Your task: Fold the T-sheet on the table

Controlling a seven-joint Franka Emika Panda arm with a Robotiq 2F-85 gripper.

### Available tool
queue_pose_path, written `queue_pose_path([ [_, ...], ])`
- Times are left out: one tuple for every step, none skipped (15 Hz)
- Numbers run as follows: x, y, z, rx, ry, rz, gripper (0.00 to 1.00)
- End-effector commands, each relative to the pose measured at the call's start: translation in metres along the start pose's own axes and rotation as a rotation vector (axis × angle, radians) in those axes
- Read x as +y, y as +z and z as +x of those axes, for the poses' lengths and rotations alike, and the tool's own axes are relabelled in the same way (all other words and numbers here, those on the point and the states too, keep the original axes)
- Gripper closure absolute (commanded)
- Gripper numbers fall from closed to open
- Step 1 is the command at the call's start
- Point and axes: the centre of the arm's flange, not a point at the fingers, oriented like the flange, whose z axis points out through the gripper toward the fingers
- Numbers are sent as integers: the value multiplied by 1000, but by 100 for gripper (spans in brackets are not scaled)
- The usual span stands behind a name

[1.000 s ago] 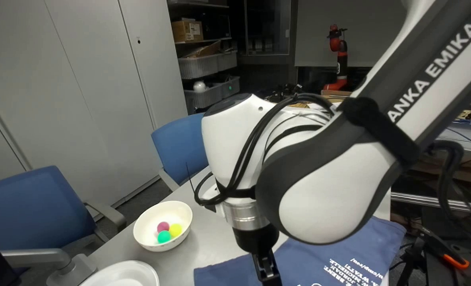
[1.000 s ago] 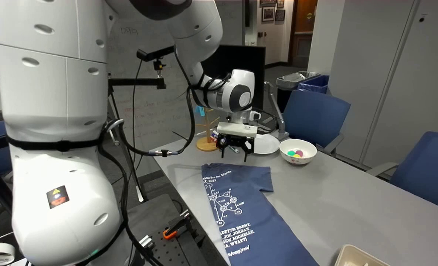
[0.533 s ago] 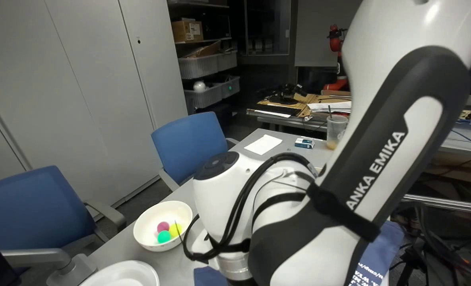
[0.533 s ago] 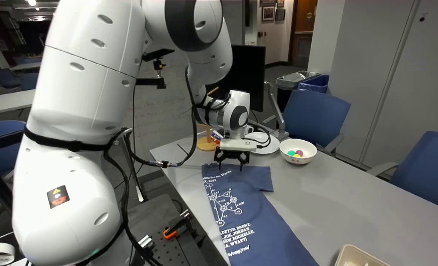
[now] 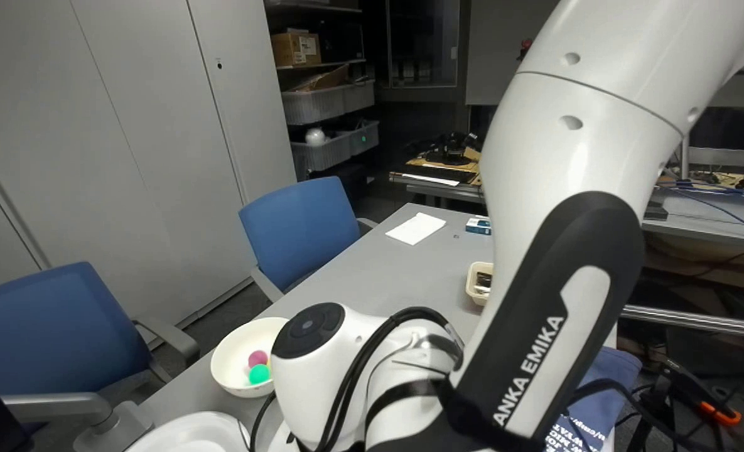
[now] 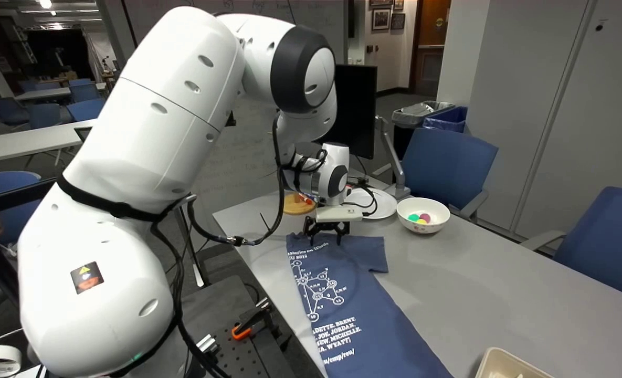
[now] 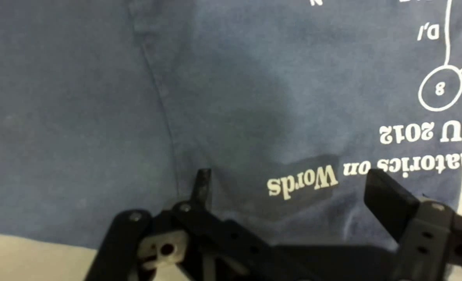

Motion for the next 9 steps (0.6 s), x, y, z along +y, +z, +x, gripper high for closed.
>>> queue_pose_path([
  [11,20,27,20,-83,-31,0],
  [12,23,29,18,-94,-35,0],
  [13,26,29,18,-100,-36,3],
  [15,28,29,22,-101,-36,26],
  [16,28,28,24,-100,-32,28],
  [18,29,28,27,-99,-32,28],
  [20,27,27,31,-95,-37,36],
  [22,24,27,40,-89,-37,43],
  [24,21,27,48,-83,-37,52],
])
